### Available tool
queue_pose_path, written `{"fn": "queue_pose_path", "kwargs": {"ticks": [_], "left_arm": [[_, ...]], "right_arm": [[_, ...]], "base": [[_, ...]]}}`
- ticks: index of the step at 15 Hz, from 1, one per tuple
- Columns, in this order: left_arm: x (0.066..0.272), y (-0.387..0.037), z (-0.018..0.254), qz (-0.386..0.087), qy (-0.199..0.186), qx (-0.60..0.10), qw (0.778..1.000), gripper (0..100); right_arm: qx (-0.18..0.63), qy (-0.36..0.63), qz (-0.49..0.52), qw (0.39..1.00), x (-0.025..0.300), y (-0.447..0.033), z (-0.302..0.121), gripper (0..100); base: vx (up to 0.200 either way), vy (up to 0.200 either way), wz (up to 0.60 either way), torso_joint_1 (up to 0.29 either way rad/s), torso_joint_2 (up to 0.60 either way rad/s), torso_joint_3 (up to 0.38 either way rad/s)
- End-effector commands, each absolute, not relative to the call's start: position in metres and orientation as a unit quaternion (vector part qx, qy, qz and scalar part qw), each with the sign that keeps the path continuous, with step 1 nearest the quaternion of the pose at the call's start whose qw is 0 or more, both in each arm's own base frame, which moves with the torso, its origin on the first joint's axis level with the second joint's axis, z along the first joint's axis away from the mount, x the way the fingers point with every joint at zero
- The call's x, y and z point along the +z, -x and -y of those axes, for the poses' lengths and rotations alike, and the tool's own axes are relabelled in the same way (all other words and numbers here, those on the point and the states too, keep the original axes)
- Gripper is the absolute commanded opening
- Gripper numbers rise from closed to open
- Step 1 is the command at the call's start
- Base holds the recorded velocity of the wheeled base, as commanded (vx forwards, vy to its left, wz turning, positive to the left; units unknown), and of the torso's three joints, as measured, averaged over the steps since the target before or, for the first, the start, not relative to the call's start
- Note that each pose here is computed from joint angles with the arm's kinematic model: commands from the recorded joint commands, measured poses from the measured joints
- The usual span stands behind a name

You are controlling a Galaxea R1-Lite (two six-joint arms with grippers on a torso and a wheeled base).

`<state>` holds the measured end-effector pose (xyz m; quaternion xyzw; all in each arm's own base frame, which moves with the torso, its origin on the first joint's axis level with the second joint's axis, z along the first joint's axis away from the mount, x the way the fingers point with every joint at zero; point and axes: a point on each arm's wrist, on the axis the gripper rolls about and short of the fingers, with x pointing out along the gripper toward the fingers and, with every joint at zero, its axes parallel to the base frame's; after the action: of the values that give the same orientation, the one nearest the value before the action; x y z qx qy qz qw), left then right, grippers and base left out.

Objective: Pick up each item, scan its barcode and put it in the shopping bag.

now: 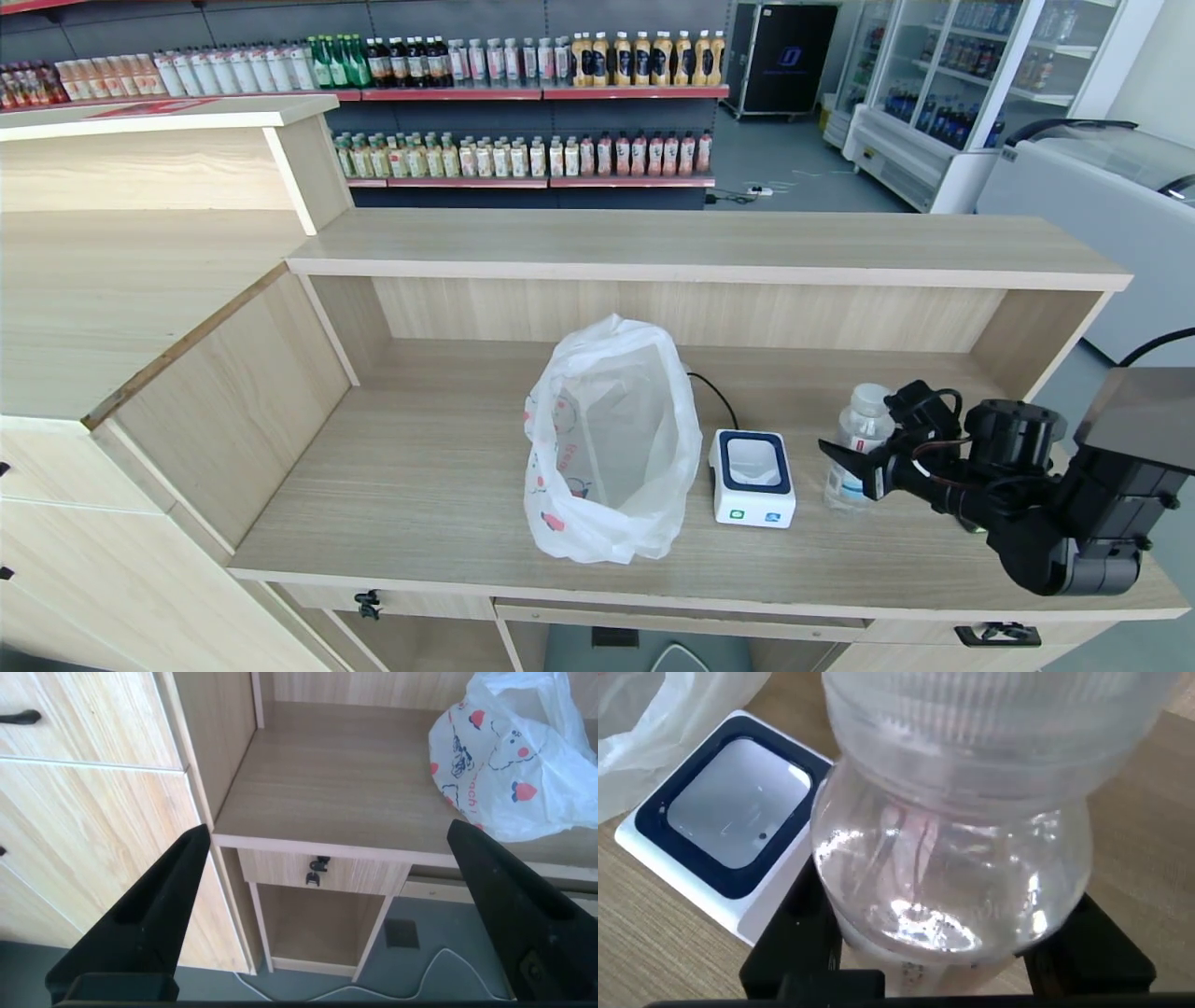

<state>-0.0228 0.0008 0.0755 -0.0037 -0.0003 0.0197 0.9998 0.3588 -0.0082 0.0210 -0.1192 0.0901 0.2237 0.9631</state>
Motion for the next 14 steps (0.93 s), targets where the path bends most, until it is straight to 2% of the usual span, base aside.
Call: {"fn": "queue_pose_path", "kwargs": {"ticks": [1, 5, 8, 10, 14], "left_arm": [[0.075, 0.023, -0.001, 0.000, 0.004, 0.020, 1.000, 100], [0.075, 0.023, -0.001, 0.000, 0.004, 0.020, 1.000, 100], [0.075, 0.023, -0.001, 0.000, 0.004, 0.020, 1.000, 100], [0.075, 0.023, -0.001, 0.000, 0.004, 0.020, 1.000, 100], [0.075, 0.023, -0.001, 0.000, 0.004, 0.020, 1.000, 100]], "right_arm": [[0.217, 0.106, -0.076, 0.967, 0.040, -0.352, 0.013, 0], [0.225, -0.003, -0.079, 0.971, 0.111, -0.325, 0.010, 0], [0.314, -0.094, -0.066, 0.942, 0.206, -0.279, 0.003, 0], [0.404, -0.131, -0.057, 0.904, 0.260, -0.242, -0.003, 0], [0.532, -0.138, -0.047, 0.834, 0.317, -0.195, -0.013, 0]], "base": [[0.000, 0.000, 0.00, 0.000, 0.00, 0.000], [0.000, 0.000, 0.00, 0.000, 0.00, 0.000], [0.000, 0.000, 0.00, 0.000, 0.00, 0.000], [0.000, 0.000, 0.00, 0.000, 0.00, 0.000], [0.000, 0.000, 0.00, 0.000, 0.00, 0.000]]}}
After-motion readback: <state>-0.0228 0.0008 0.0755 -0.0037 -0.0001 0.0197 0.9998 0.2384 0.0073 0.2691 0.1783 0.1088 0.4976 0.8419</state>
